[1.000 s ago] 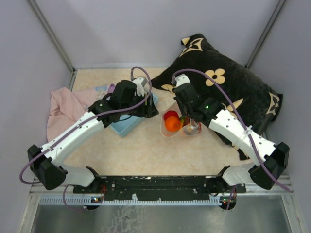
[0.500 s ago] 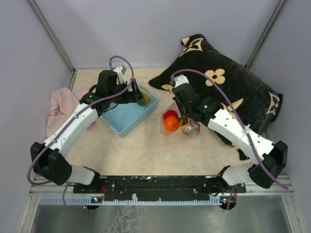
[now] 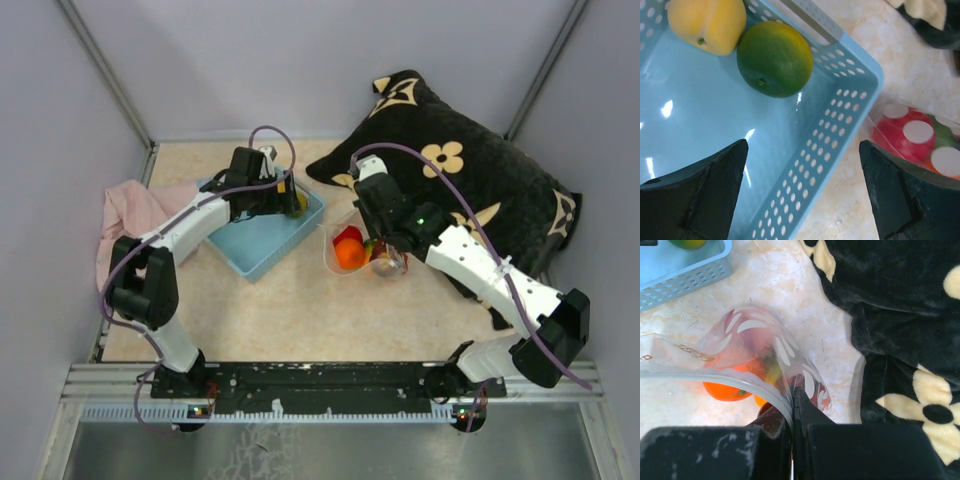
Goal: Place the food in the zip-top bag and seal the zipper
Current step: Pick up the fake fruit from the bin.
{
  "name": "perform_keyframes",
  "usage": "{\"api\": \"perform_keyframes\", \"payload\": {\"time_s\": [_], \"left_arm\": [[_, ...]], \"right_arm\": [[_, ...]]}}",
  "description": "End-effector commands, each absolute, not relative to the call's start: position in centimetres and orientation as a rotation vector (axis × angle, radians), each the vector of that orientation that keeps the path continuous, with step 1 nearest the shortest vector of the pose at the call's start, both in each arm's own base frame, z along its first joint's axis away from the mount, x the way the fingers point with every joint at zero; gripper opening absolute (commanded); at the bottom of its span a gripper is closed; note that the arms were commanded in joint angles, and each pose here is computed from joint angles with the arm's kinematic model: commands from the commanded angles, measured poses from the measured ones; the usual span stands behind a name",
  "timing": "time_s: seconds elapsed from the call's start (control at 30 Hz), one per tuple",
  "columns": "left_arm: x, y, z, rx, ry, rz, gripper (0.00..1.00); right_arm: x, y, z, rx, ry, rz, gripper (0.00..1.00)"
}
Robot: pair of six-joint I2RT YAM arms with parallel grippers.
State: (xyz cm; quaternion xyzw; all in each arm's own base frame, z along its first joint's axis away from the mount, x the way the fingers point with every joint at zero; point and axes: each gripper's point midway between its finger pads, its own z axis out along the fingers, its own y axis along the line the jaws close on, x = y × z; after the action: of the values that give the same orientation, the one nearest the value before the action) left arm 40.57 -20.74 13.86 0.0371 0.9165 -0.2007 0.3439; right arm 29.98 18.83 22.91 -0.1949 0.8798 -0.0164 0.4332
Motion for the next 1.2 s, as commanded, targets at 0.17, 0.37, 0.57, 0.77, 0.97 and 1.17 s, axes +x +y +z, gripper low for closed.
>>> {"api": "perform_keyframes", "payload": {"time_s": [0.17, 0.37, 0.57, 0.77, 0.97, 1.17], "left_arm": [[45.4, -21.3, 12.2, 0.224, 2.351, -0.464, 0.98], [46.6, -21.6, 11.0, 0.333, 2.33, -0.482, 0.99], [48.1, -22.2, 10.2, 0.407, 2.292, -0.504, 0.99], [48.9, -22.0, 8.3, 0.434, 2.311, -0.492, 0.98], [49.0, -22.1, 6.9, 0.456, 2.325, -0.503, 0.97], [49.0, -22.3, 6.2, 0.466, 2.331, -0.519, 0.95]], "right_arm": [[30.5, 19.1, 24.6, -0.439, 2.136, 0.006, 0.0], [30.3, 19.0, 24.4, -0.438, 2.143, 0.004, 0.0], [30.4, 19.2, 24.2, -0.442, 2.148, 0.005, 0.0], [30.4, 19.1, 24.4, -0.442, 2.148, -0.001, 0.0], [30.5, 19.1, 24.3, -0.442, 2.152, -0.004, 0.0], [30.7, 19.4, 24.0, -0.45, 2.158, -0.007, 0.0]]}}
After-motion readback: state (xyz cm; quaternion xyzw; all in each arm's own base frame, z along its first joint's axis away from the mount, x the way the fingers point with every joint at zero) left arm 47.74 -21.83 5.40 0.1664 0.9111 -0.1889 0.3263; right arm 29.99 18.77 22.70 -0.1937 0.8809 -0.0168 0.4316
